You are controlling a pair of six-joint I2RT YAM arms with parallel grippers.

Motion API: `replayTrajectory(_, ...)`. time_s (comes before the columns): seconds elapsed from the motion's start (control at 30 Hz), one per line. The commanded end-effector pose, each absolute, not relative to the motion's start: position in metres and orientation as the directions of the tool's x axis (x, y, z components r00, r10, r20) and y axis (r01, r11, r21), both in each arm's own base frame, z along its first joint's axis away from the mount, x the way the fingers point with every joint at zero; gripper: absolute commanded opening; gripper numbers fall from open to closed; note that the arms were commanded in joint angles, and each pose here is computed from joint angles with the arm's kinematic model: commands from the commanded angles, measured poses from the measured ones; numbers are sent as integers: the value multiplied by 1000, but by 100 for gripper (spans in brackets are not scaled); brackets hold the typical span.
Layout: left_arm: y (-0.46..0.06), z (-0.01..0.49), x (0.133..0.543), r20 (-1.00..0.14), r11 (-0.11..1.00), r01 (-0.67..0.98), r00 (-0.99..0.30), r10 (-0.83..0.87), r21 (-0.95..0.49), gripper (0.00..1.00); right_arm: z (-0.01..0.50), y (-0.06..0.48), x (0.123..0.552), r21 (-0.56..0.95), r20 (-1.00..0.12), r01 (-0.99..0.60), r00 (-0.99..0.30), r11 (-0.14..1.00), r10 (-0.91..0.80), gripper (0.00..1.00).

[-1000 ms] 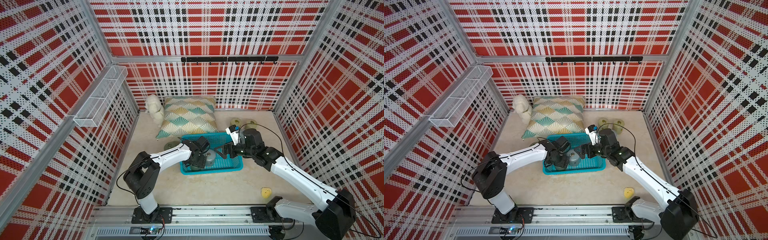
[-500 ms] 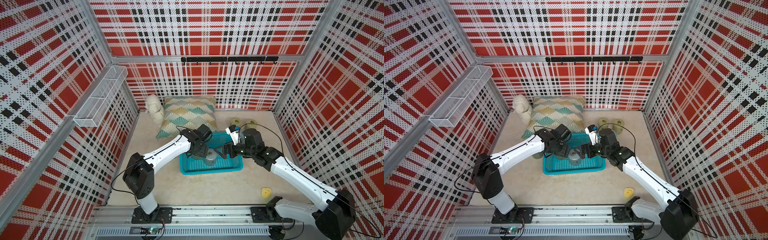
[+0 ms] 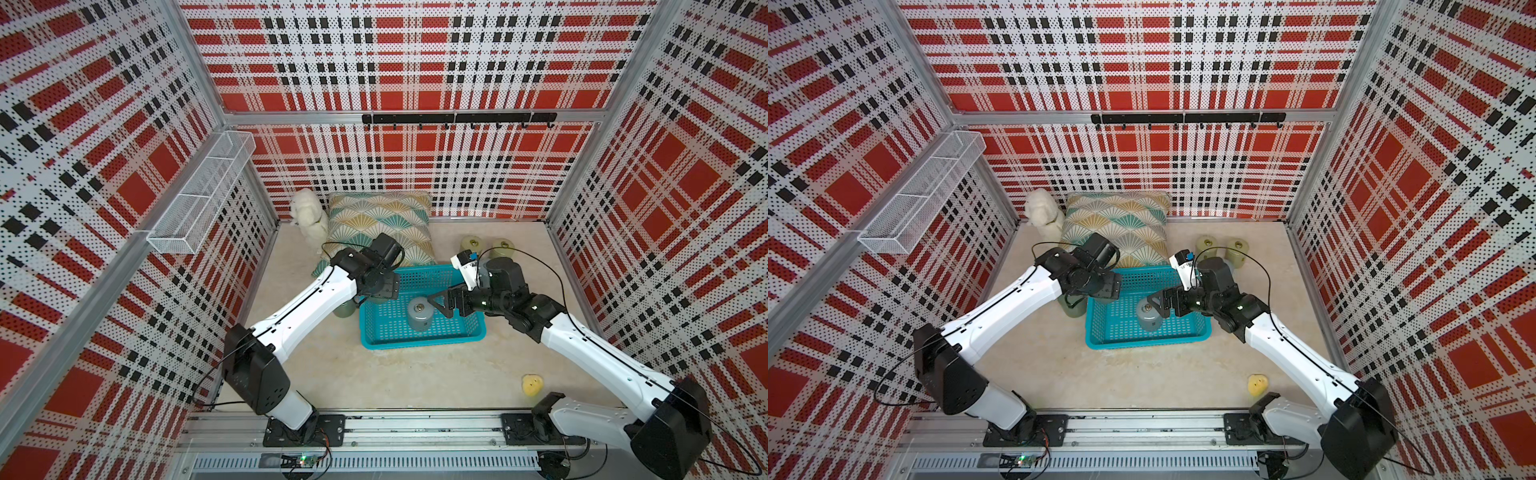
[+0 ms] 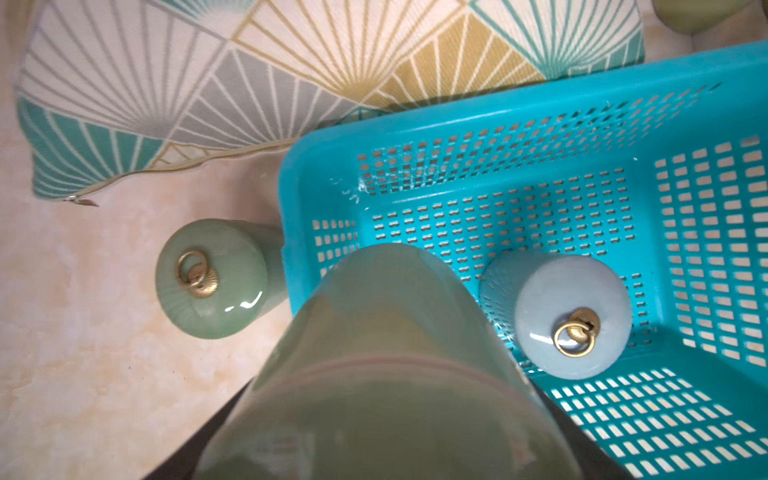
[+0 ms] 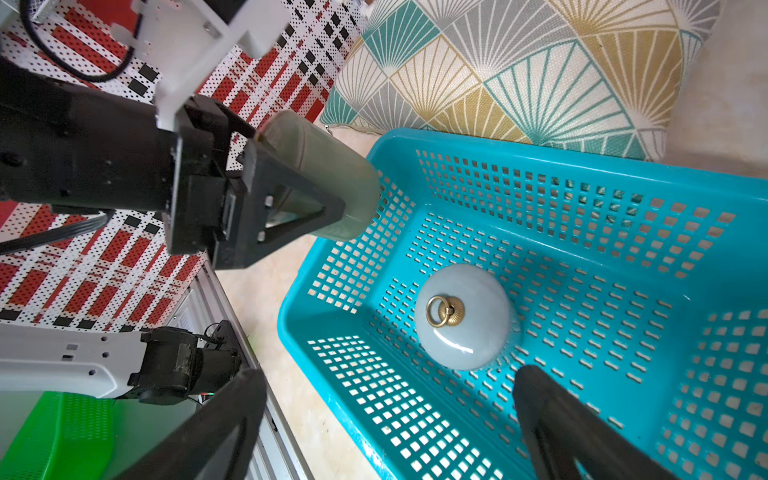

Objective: Take the tea canister out of the basket
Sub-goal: Place the tea canister at the center of the board.

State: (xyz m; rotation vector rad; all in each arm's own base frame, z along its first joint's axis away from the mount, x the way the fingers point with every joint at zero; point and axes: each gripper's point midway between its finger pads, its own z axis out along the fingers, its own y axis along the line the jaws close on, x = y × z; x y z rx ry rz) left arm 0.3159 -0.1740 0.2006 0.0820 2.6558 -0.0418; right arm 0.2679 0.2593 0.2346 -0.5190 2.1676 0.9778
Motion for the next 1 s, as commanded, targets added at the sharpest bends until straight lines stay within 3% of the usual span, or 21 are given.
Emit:
replayTrajectory(0.0,-143,226,310,-542,999,-21,-840,-39,-39,71,236,265,264,505,-733,-615,-676,606,-75,100)
replayTrajectory(0.47,-81,164,251,-466,984,-171,-867,-177,-56,71,234,281,253,505,-735,-655,-668,562,-119,100)
replayTrajectory(0.97,-66,92,258,-370,974,-212,-901,-228,-85,71,232,282,253,498,-735,-655,-667,569,-124,100)
